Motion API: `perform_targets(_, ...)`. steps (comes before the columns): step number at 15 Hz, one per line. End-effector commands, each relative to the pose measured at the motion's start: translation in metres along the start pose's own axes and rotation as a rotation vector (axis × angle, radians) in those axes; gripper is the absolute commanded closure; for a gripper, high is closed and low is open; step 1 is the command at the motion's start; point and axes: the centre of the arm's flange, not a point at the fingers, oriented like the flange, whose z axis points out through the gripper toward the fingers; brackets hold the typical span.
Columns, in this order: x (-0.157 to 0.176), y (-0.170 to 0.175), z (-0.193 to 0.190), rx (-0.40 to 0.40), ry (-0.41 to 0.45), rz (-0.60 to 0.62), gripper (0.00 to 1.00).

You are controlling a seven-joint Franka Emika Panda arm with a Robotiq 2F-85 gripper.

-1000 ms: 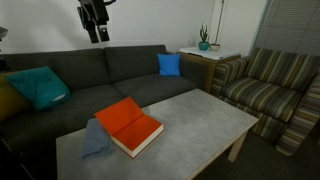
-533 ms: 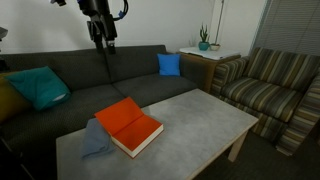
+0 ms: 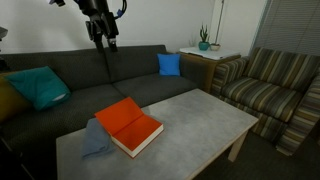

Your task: Close the cover of the orange book on the table.

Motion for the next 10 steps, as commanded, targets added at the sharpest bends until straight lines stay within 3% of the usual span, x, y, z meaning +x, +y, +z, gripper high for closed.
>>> perform_targets(1,0.012,-0.002,0.016,-0.002,0.074,-0.026,0.0)
perform_targets(6,0.046,-0.014,0.058,0.103,0.132,-0.006,0.0)
perform_targets(10,0.082,-0.047,0.102,0.219,0.223,-0.095,0.0)
